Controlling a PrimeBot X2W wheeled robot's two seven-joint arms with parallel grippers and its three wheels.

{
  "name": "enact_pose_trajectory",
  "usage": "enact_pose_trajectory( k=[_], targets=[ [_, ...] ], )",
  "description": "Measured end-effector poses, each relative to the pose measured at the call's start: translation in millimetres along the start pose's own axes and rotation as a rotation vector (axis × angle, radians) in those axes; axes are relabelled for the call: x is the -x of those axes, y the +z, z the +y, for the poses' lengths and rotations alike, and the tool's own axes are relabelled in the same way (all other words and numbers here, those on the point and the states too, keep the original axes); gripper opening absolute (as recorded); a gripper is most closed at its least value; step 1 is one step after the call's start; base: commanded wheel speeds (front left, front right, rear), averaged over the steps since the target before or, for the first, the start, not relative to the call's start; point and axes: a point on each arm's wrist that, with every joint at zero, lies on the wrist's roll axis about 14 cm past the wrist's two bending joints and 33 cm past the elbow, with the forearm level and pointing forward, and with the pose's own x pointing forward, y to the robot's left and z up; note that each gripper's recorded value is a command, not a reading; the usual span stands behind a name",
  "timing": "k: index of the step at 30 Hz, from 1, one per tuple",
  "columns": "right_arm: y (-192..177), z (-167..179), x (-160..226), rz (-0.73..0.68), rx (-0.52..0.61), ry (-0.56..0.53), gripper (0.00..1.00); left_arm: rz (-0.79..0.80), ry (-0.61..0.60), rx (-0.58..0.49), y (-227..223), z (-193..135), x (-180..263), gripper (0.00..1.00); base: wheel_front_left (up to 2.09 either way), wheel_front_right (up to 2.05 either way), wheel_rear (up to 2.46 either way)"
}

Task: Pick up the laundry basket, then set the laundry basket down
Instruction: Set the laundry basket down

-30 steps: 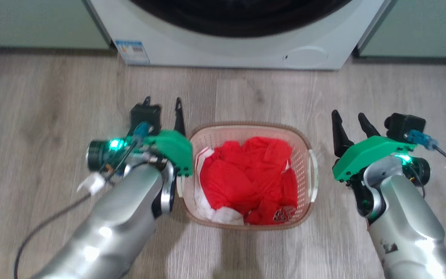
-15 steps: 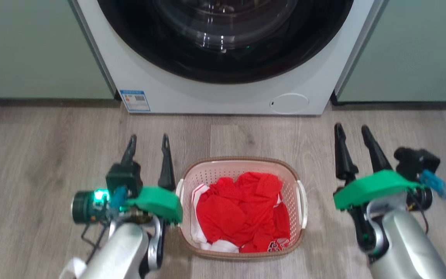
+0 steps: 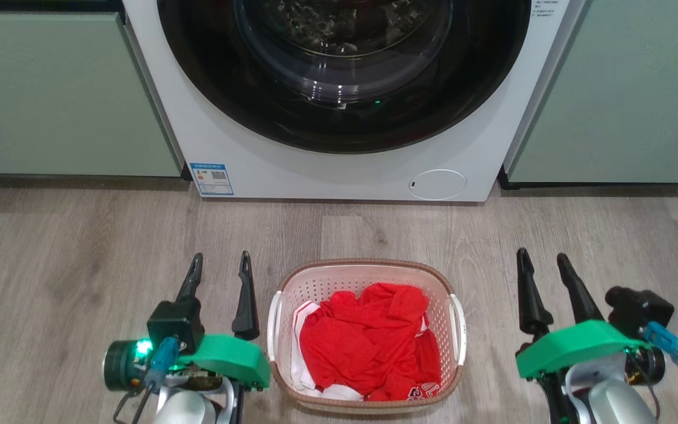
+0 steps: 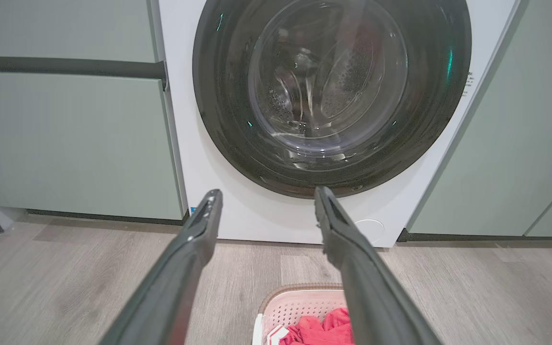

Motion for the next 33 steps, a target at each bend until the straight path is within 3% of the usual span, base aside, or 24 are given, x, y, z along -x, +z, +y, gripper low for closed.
enact_pose_trajectory(
  k=[7,18,33],
  targets=[
    [-5,-3,8,0.01,-0.009,-0.015,1.0,-0.03,0.007,-0.01,8,4,3,1.0,0.0,0.0,0.0],
    [-5,-2,8,0.005,-0.008,-0.014,1.0,0.018,0.007,0.077,-5,6,10,1.0,0.0,0.0,0.0],
    [-5,-1,9,0.005,-0.007,-0.012,1.0,0.015,-0.004,0.08,-4,5,11,1.0,0.0,0.0,0.0]
  ],
)
